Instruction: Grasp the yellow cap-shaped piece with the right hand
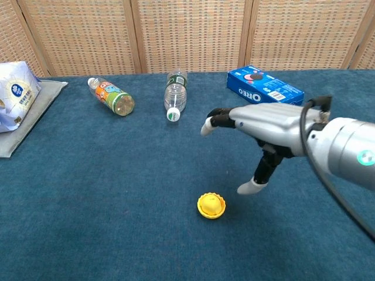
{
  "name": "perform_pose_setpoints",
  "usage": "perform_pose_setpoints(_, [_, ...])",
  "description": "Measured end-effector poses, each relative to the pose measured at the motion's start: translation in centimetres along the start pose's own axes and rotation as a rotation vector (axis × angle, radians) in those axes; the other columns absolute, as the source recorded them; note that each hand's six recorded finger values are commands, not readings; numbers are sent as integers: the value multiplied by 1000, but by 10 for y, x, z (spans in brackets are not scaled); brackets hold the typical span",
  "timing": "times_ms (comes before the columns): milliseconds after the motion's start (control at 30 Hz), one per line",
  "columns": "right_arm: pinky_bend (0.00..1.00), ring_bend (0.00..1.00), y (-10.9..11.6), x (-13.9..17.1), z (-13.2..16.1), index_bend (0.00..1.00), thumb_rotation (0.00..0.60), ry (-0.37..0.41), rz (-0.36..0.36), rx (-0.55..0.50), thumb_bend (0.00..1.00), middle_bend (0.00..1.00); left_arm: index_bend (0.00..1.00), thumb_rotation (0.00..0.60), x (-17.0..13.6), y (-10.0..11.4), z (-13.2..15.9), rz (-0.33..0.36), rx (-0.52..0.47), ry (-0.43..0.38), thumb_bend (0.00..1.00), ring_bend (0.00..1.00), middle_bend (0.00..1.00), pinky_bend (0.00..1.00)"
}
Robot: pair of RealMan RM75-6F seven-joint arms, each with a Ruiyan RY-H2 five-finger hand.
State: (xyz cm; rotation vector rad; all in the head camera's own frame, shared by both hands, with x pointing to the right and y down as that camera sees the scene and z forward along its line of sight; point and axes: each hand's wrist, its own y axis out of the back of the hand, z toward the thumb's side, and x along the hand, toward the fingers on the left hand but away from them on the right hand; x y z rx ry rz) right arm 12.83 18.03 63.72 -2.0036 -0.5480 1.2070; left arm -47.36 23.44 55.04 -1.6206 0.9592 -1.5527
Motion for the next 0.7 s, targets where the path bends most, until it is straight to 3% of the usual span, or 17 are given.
perform_pose_setpoints(167, [0,0,16,24,-30,10,600,-16,-96,-26,0,0,0,600,-1,2,0,9,-11,-7,0,0,0,0])
perform_pose_setpoints(300, [0,0,20,50,-79,0,600,-74,-200,-83,0,0,0,600,-5,3,4,28,-9,-30,0,0,0,0])
perform_pose_setpoints(433, [0,0,12,86,-140,0,600,-174,-251,-130,0,0,0,600,-5,0,7,36,-8,-49,0,0,0,0])
perform_pose_setpoints(533, [0,0,11,120,-182,0,600,-252,-289,-109,0,0,0,600,-5,-2,10,34,5,-60,0,0,0,0])
perform_pose_setpoints(700, [0,0,18,153,-211,0,600,-283,-321,-71,0,0,0,600,-8,-6,15,37,25,-69,0,0,0,0])
